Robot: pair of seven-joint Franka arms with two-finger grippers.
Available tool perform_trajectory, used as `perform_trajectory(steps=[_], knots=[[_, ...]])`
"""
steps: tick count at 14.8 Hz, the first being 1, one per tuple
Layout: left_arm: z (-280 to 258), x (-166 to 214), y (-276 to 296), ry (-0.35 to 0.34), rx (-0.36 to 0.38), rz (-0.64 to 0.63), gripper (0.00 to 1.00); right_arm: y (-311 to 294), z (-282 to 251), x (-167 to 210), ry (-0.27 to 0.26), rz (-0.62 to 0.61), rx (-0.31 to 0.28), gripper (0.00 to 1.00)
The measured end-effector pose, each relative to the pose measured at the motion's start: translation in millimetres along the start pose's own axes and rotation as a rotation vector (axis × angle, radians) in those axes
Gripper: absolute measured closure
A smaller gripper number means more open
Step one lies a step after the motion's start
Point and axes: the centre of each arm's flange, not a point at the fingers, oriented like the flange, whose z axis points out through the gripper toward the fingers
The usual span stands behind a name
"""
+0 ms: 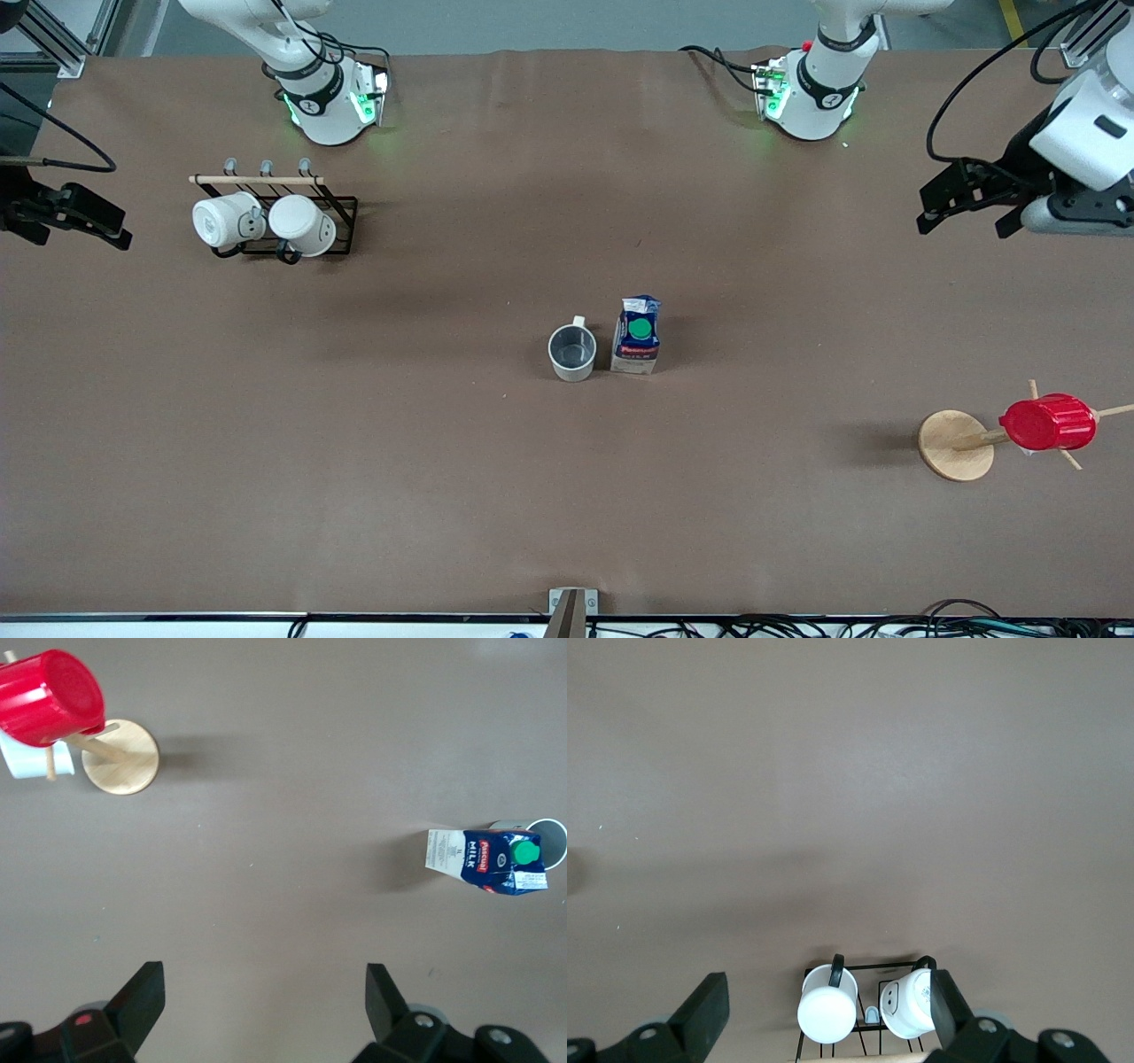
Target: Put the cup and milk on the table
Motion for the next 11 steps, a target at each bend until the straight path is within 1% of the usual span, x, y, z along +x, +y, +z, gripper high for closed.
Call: perform_trajectory(steps=[3,8,11], knots=[[8,-3,0,-0.015,0.016,0.004,0.00,0,0,0,0.000,0.000,0.000,0.00],[26,13,-1,-0.032,0.036,0.005,0.00,0,0,0,0.000,0.000,0.000,0.00],[28,15,-2,-0.036,0.038,0.004,0.00,0,0,0,0.000,0.000,0.001,0.00]])
